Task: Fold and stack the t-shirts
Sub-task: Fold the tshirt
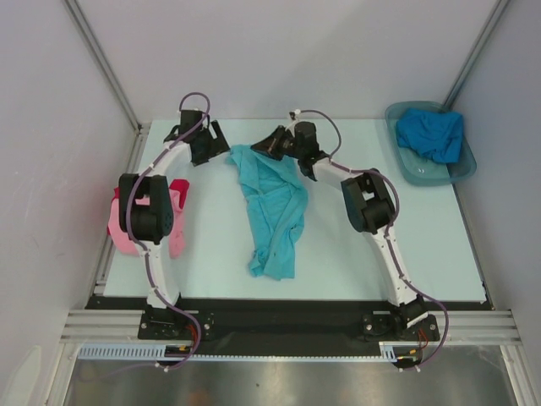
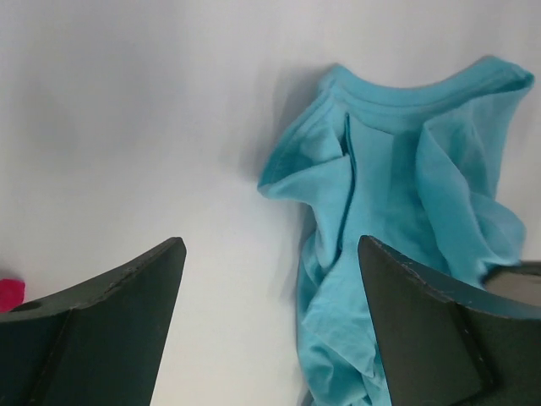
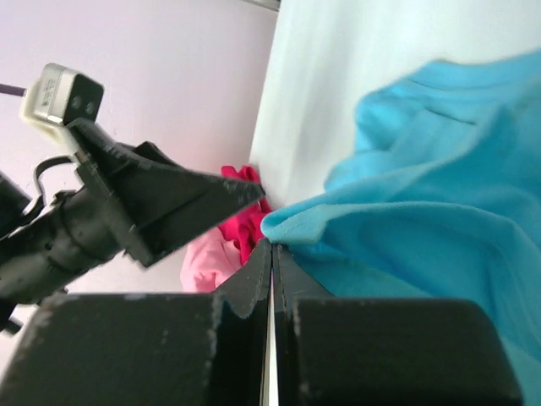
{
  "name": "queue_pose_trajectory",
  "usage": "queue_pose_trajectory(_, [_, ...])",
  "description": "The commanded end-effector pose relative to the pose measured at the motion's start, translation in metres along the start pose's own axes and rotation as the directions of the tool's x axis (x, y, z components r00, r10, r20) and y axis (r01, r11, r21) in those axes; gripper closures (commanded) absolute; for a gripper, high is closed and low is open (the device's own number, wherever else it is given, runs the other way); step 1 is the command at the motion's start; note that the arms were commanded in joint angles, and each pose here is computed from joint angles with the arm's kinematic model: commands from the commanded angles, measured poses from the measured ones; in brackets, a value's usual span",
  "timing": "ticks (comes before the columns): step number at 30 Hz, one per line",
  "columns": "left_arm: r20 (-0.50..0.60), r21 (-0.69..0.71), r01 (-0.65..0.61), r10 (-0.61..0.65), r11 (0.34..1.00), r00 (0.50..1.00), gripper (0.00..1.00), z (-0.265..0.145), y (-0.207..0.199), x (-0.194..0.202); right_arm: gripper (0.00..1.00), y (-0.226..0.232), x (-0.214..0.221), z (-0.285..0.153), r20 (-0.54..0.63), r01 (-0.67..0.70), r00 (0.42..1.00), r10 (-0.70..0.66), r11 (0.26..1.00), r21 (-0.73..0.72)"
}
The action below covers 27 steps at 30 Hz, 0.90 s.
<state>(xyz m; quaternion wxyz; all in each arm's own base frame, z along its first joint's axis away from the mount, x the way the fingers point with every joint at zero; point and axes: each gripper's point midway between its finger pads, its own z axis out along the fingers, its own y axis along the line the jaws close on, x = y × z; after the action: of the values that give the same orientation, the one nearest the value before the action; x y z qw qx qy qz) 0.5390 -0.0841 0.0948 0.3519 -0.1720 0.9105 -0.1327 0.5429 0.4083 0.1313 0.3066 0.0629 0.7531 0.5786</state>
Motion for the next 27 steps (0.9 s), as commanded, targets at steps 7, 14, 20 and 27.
queue_pose_trajectory(7, [0.037, 0.091, -0.023, 0.020, 0.996, 0.999, 0.10, -0.036, -0.016, -0.013, 1.00, 0.031, 0.008, 0.051, -0.029, -0.025, 0.999, 0.022, 0.995, -0.092])
queue_pose_trajectory(14, [0.037, 0.097, -0.030, 0.027, 0.995, 0.999, 0.11, -0.041, -0.013, -0.007, 0.00, 0.018, 0.000, 0.043, 0.010, -0.031, 0.999, 0.032, 0.998, -0.054])
queue_pose_trajectory(20, [0.024, 0.144, 0.000, -0.003, 0.990, 1.000, 0.11, -0.048, -0.019, 0.005, 0.00, 0.031, -0.042, 0.008, 0.102, 0.050, 0.994, -0.050, 0.999, 0.010])
queue_pose_trajectory(27, [0.056, 0.251, -0.023, 0.009, 0.968, 0.998, 0.10, -0.074, -0.049, 0.007, 0.00, 0.059, -0.101, -0.066, 0.218, 0.119, 0.966, -0.138, 0.988, 0.098])
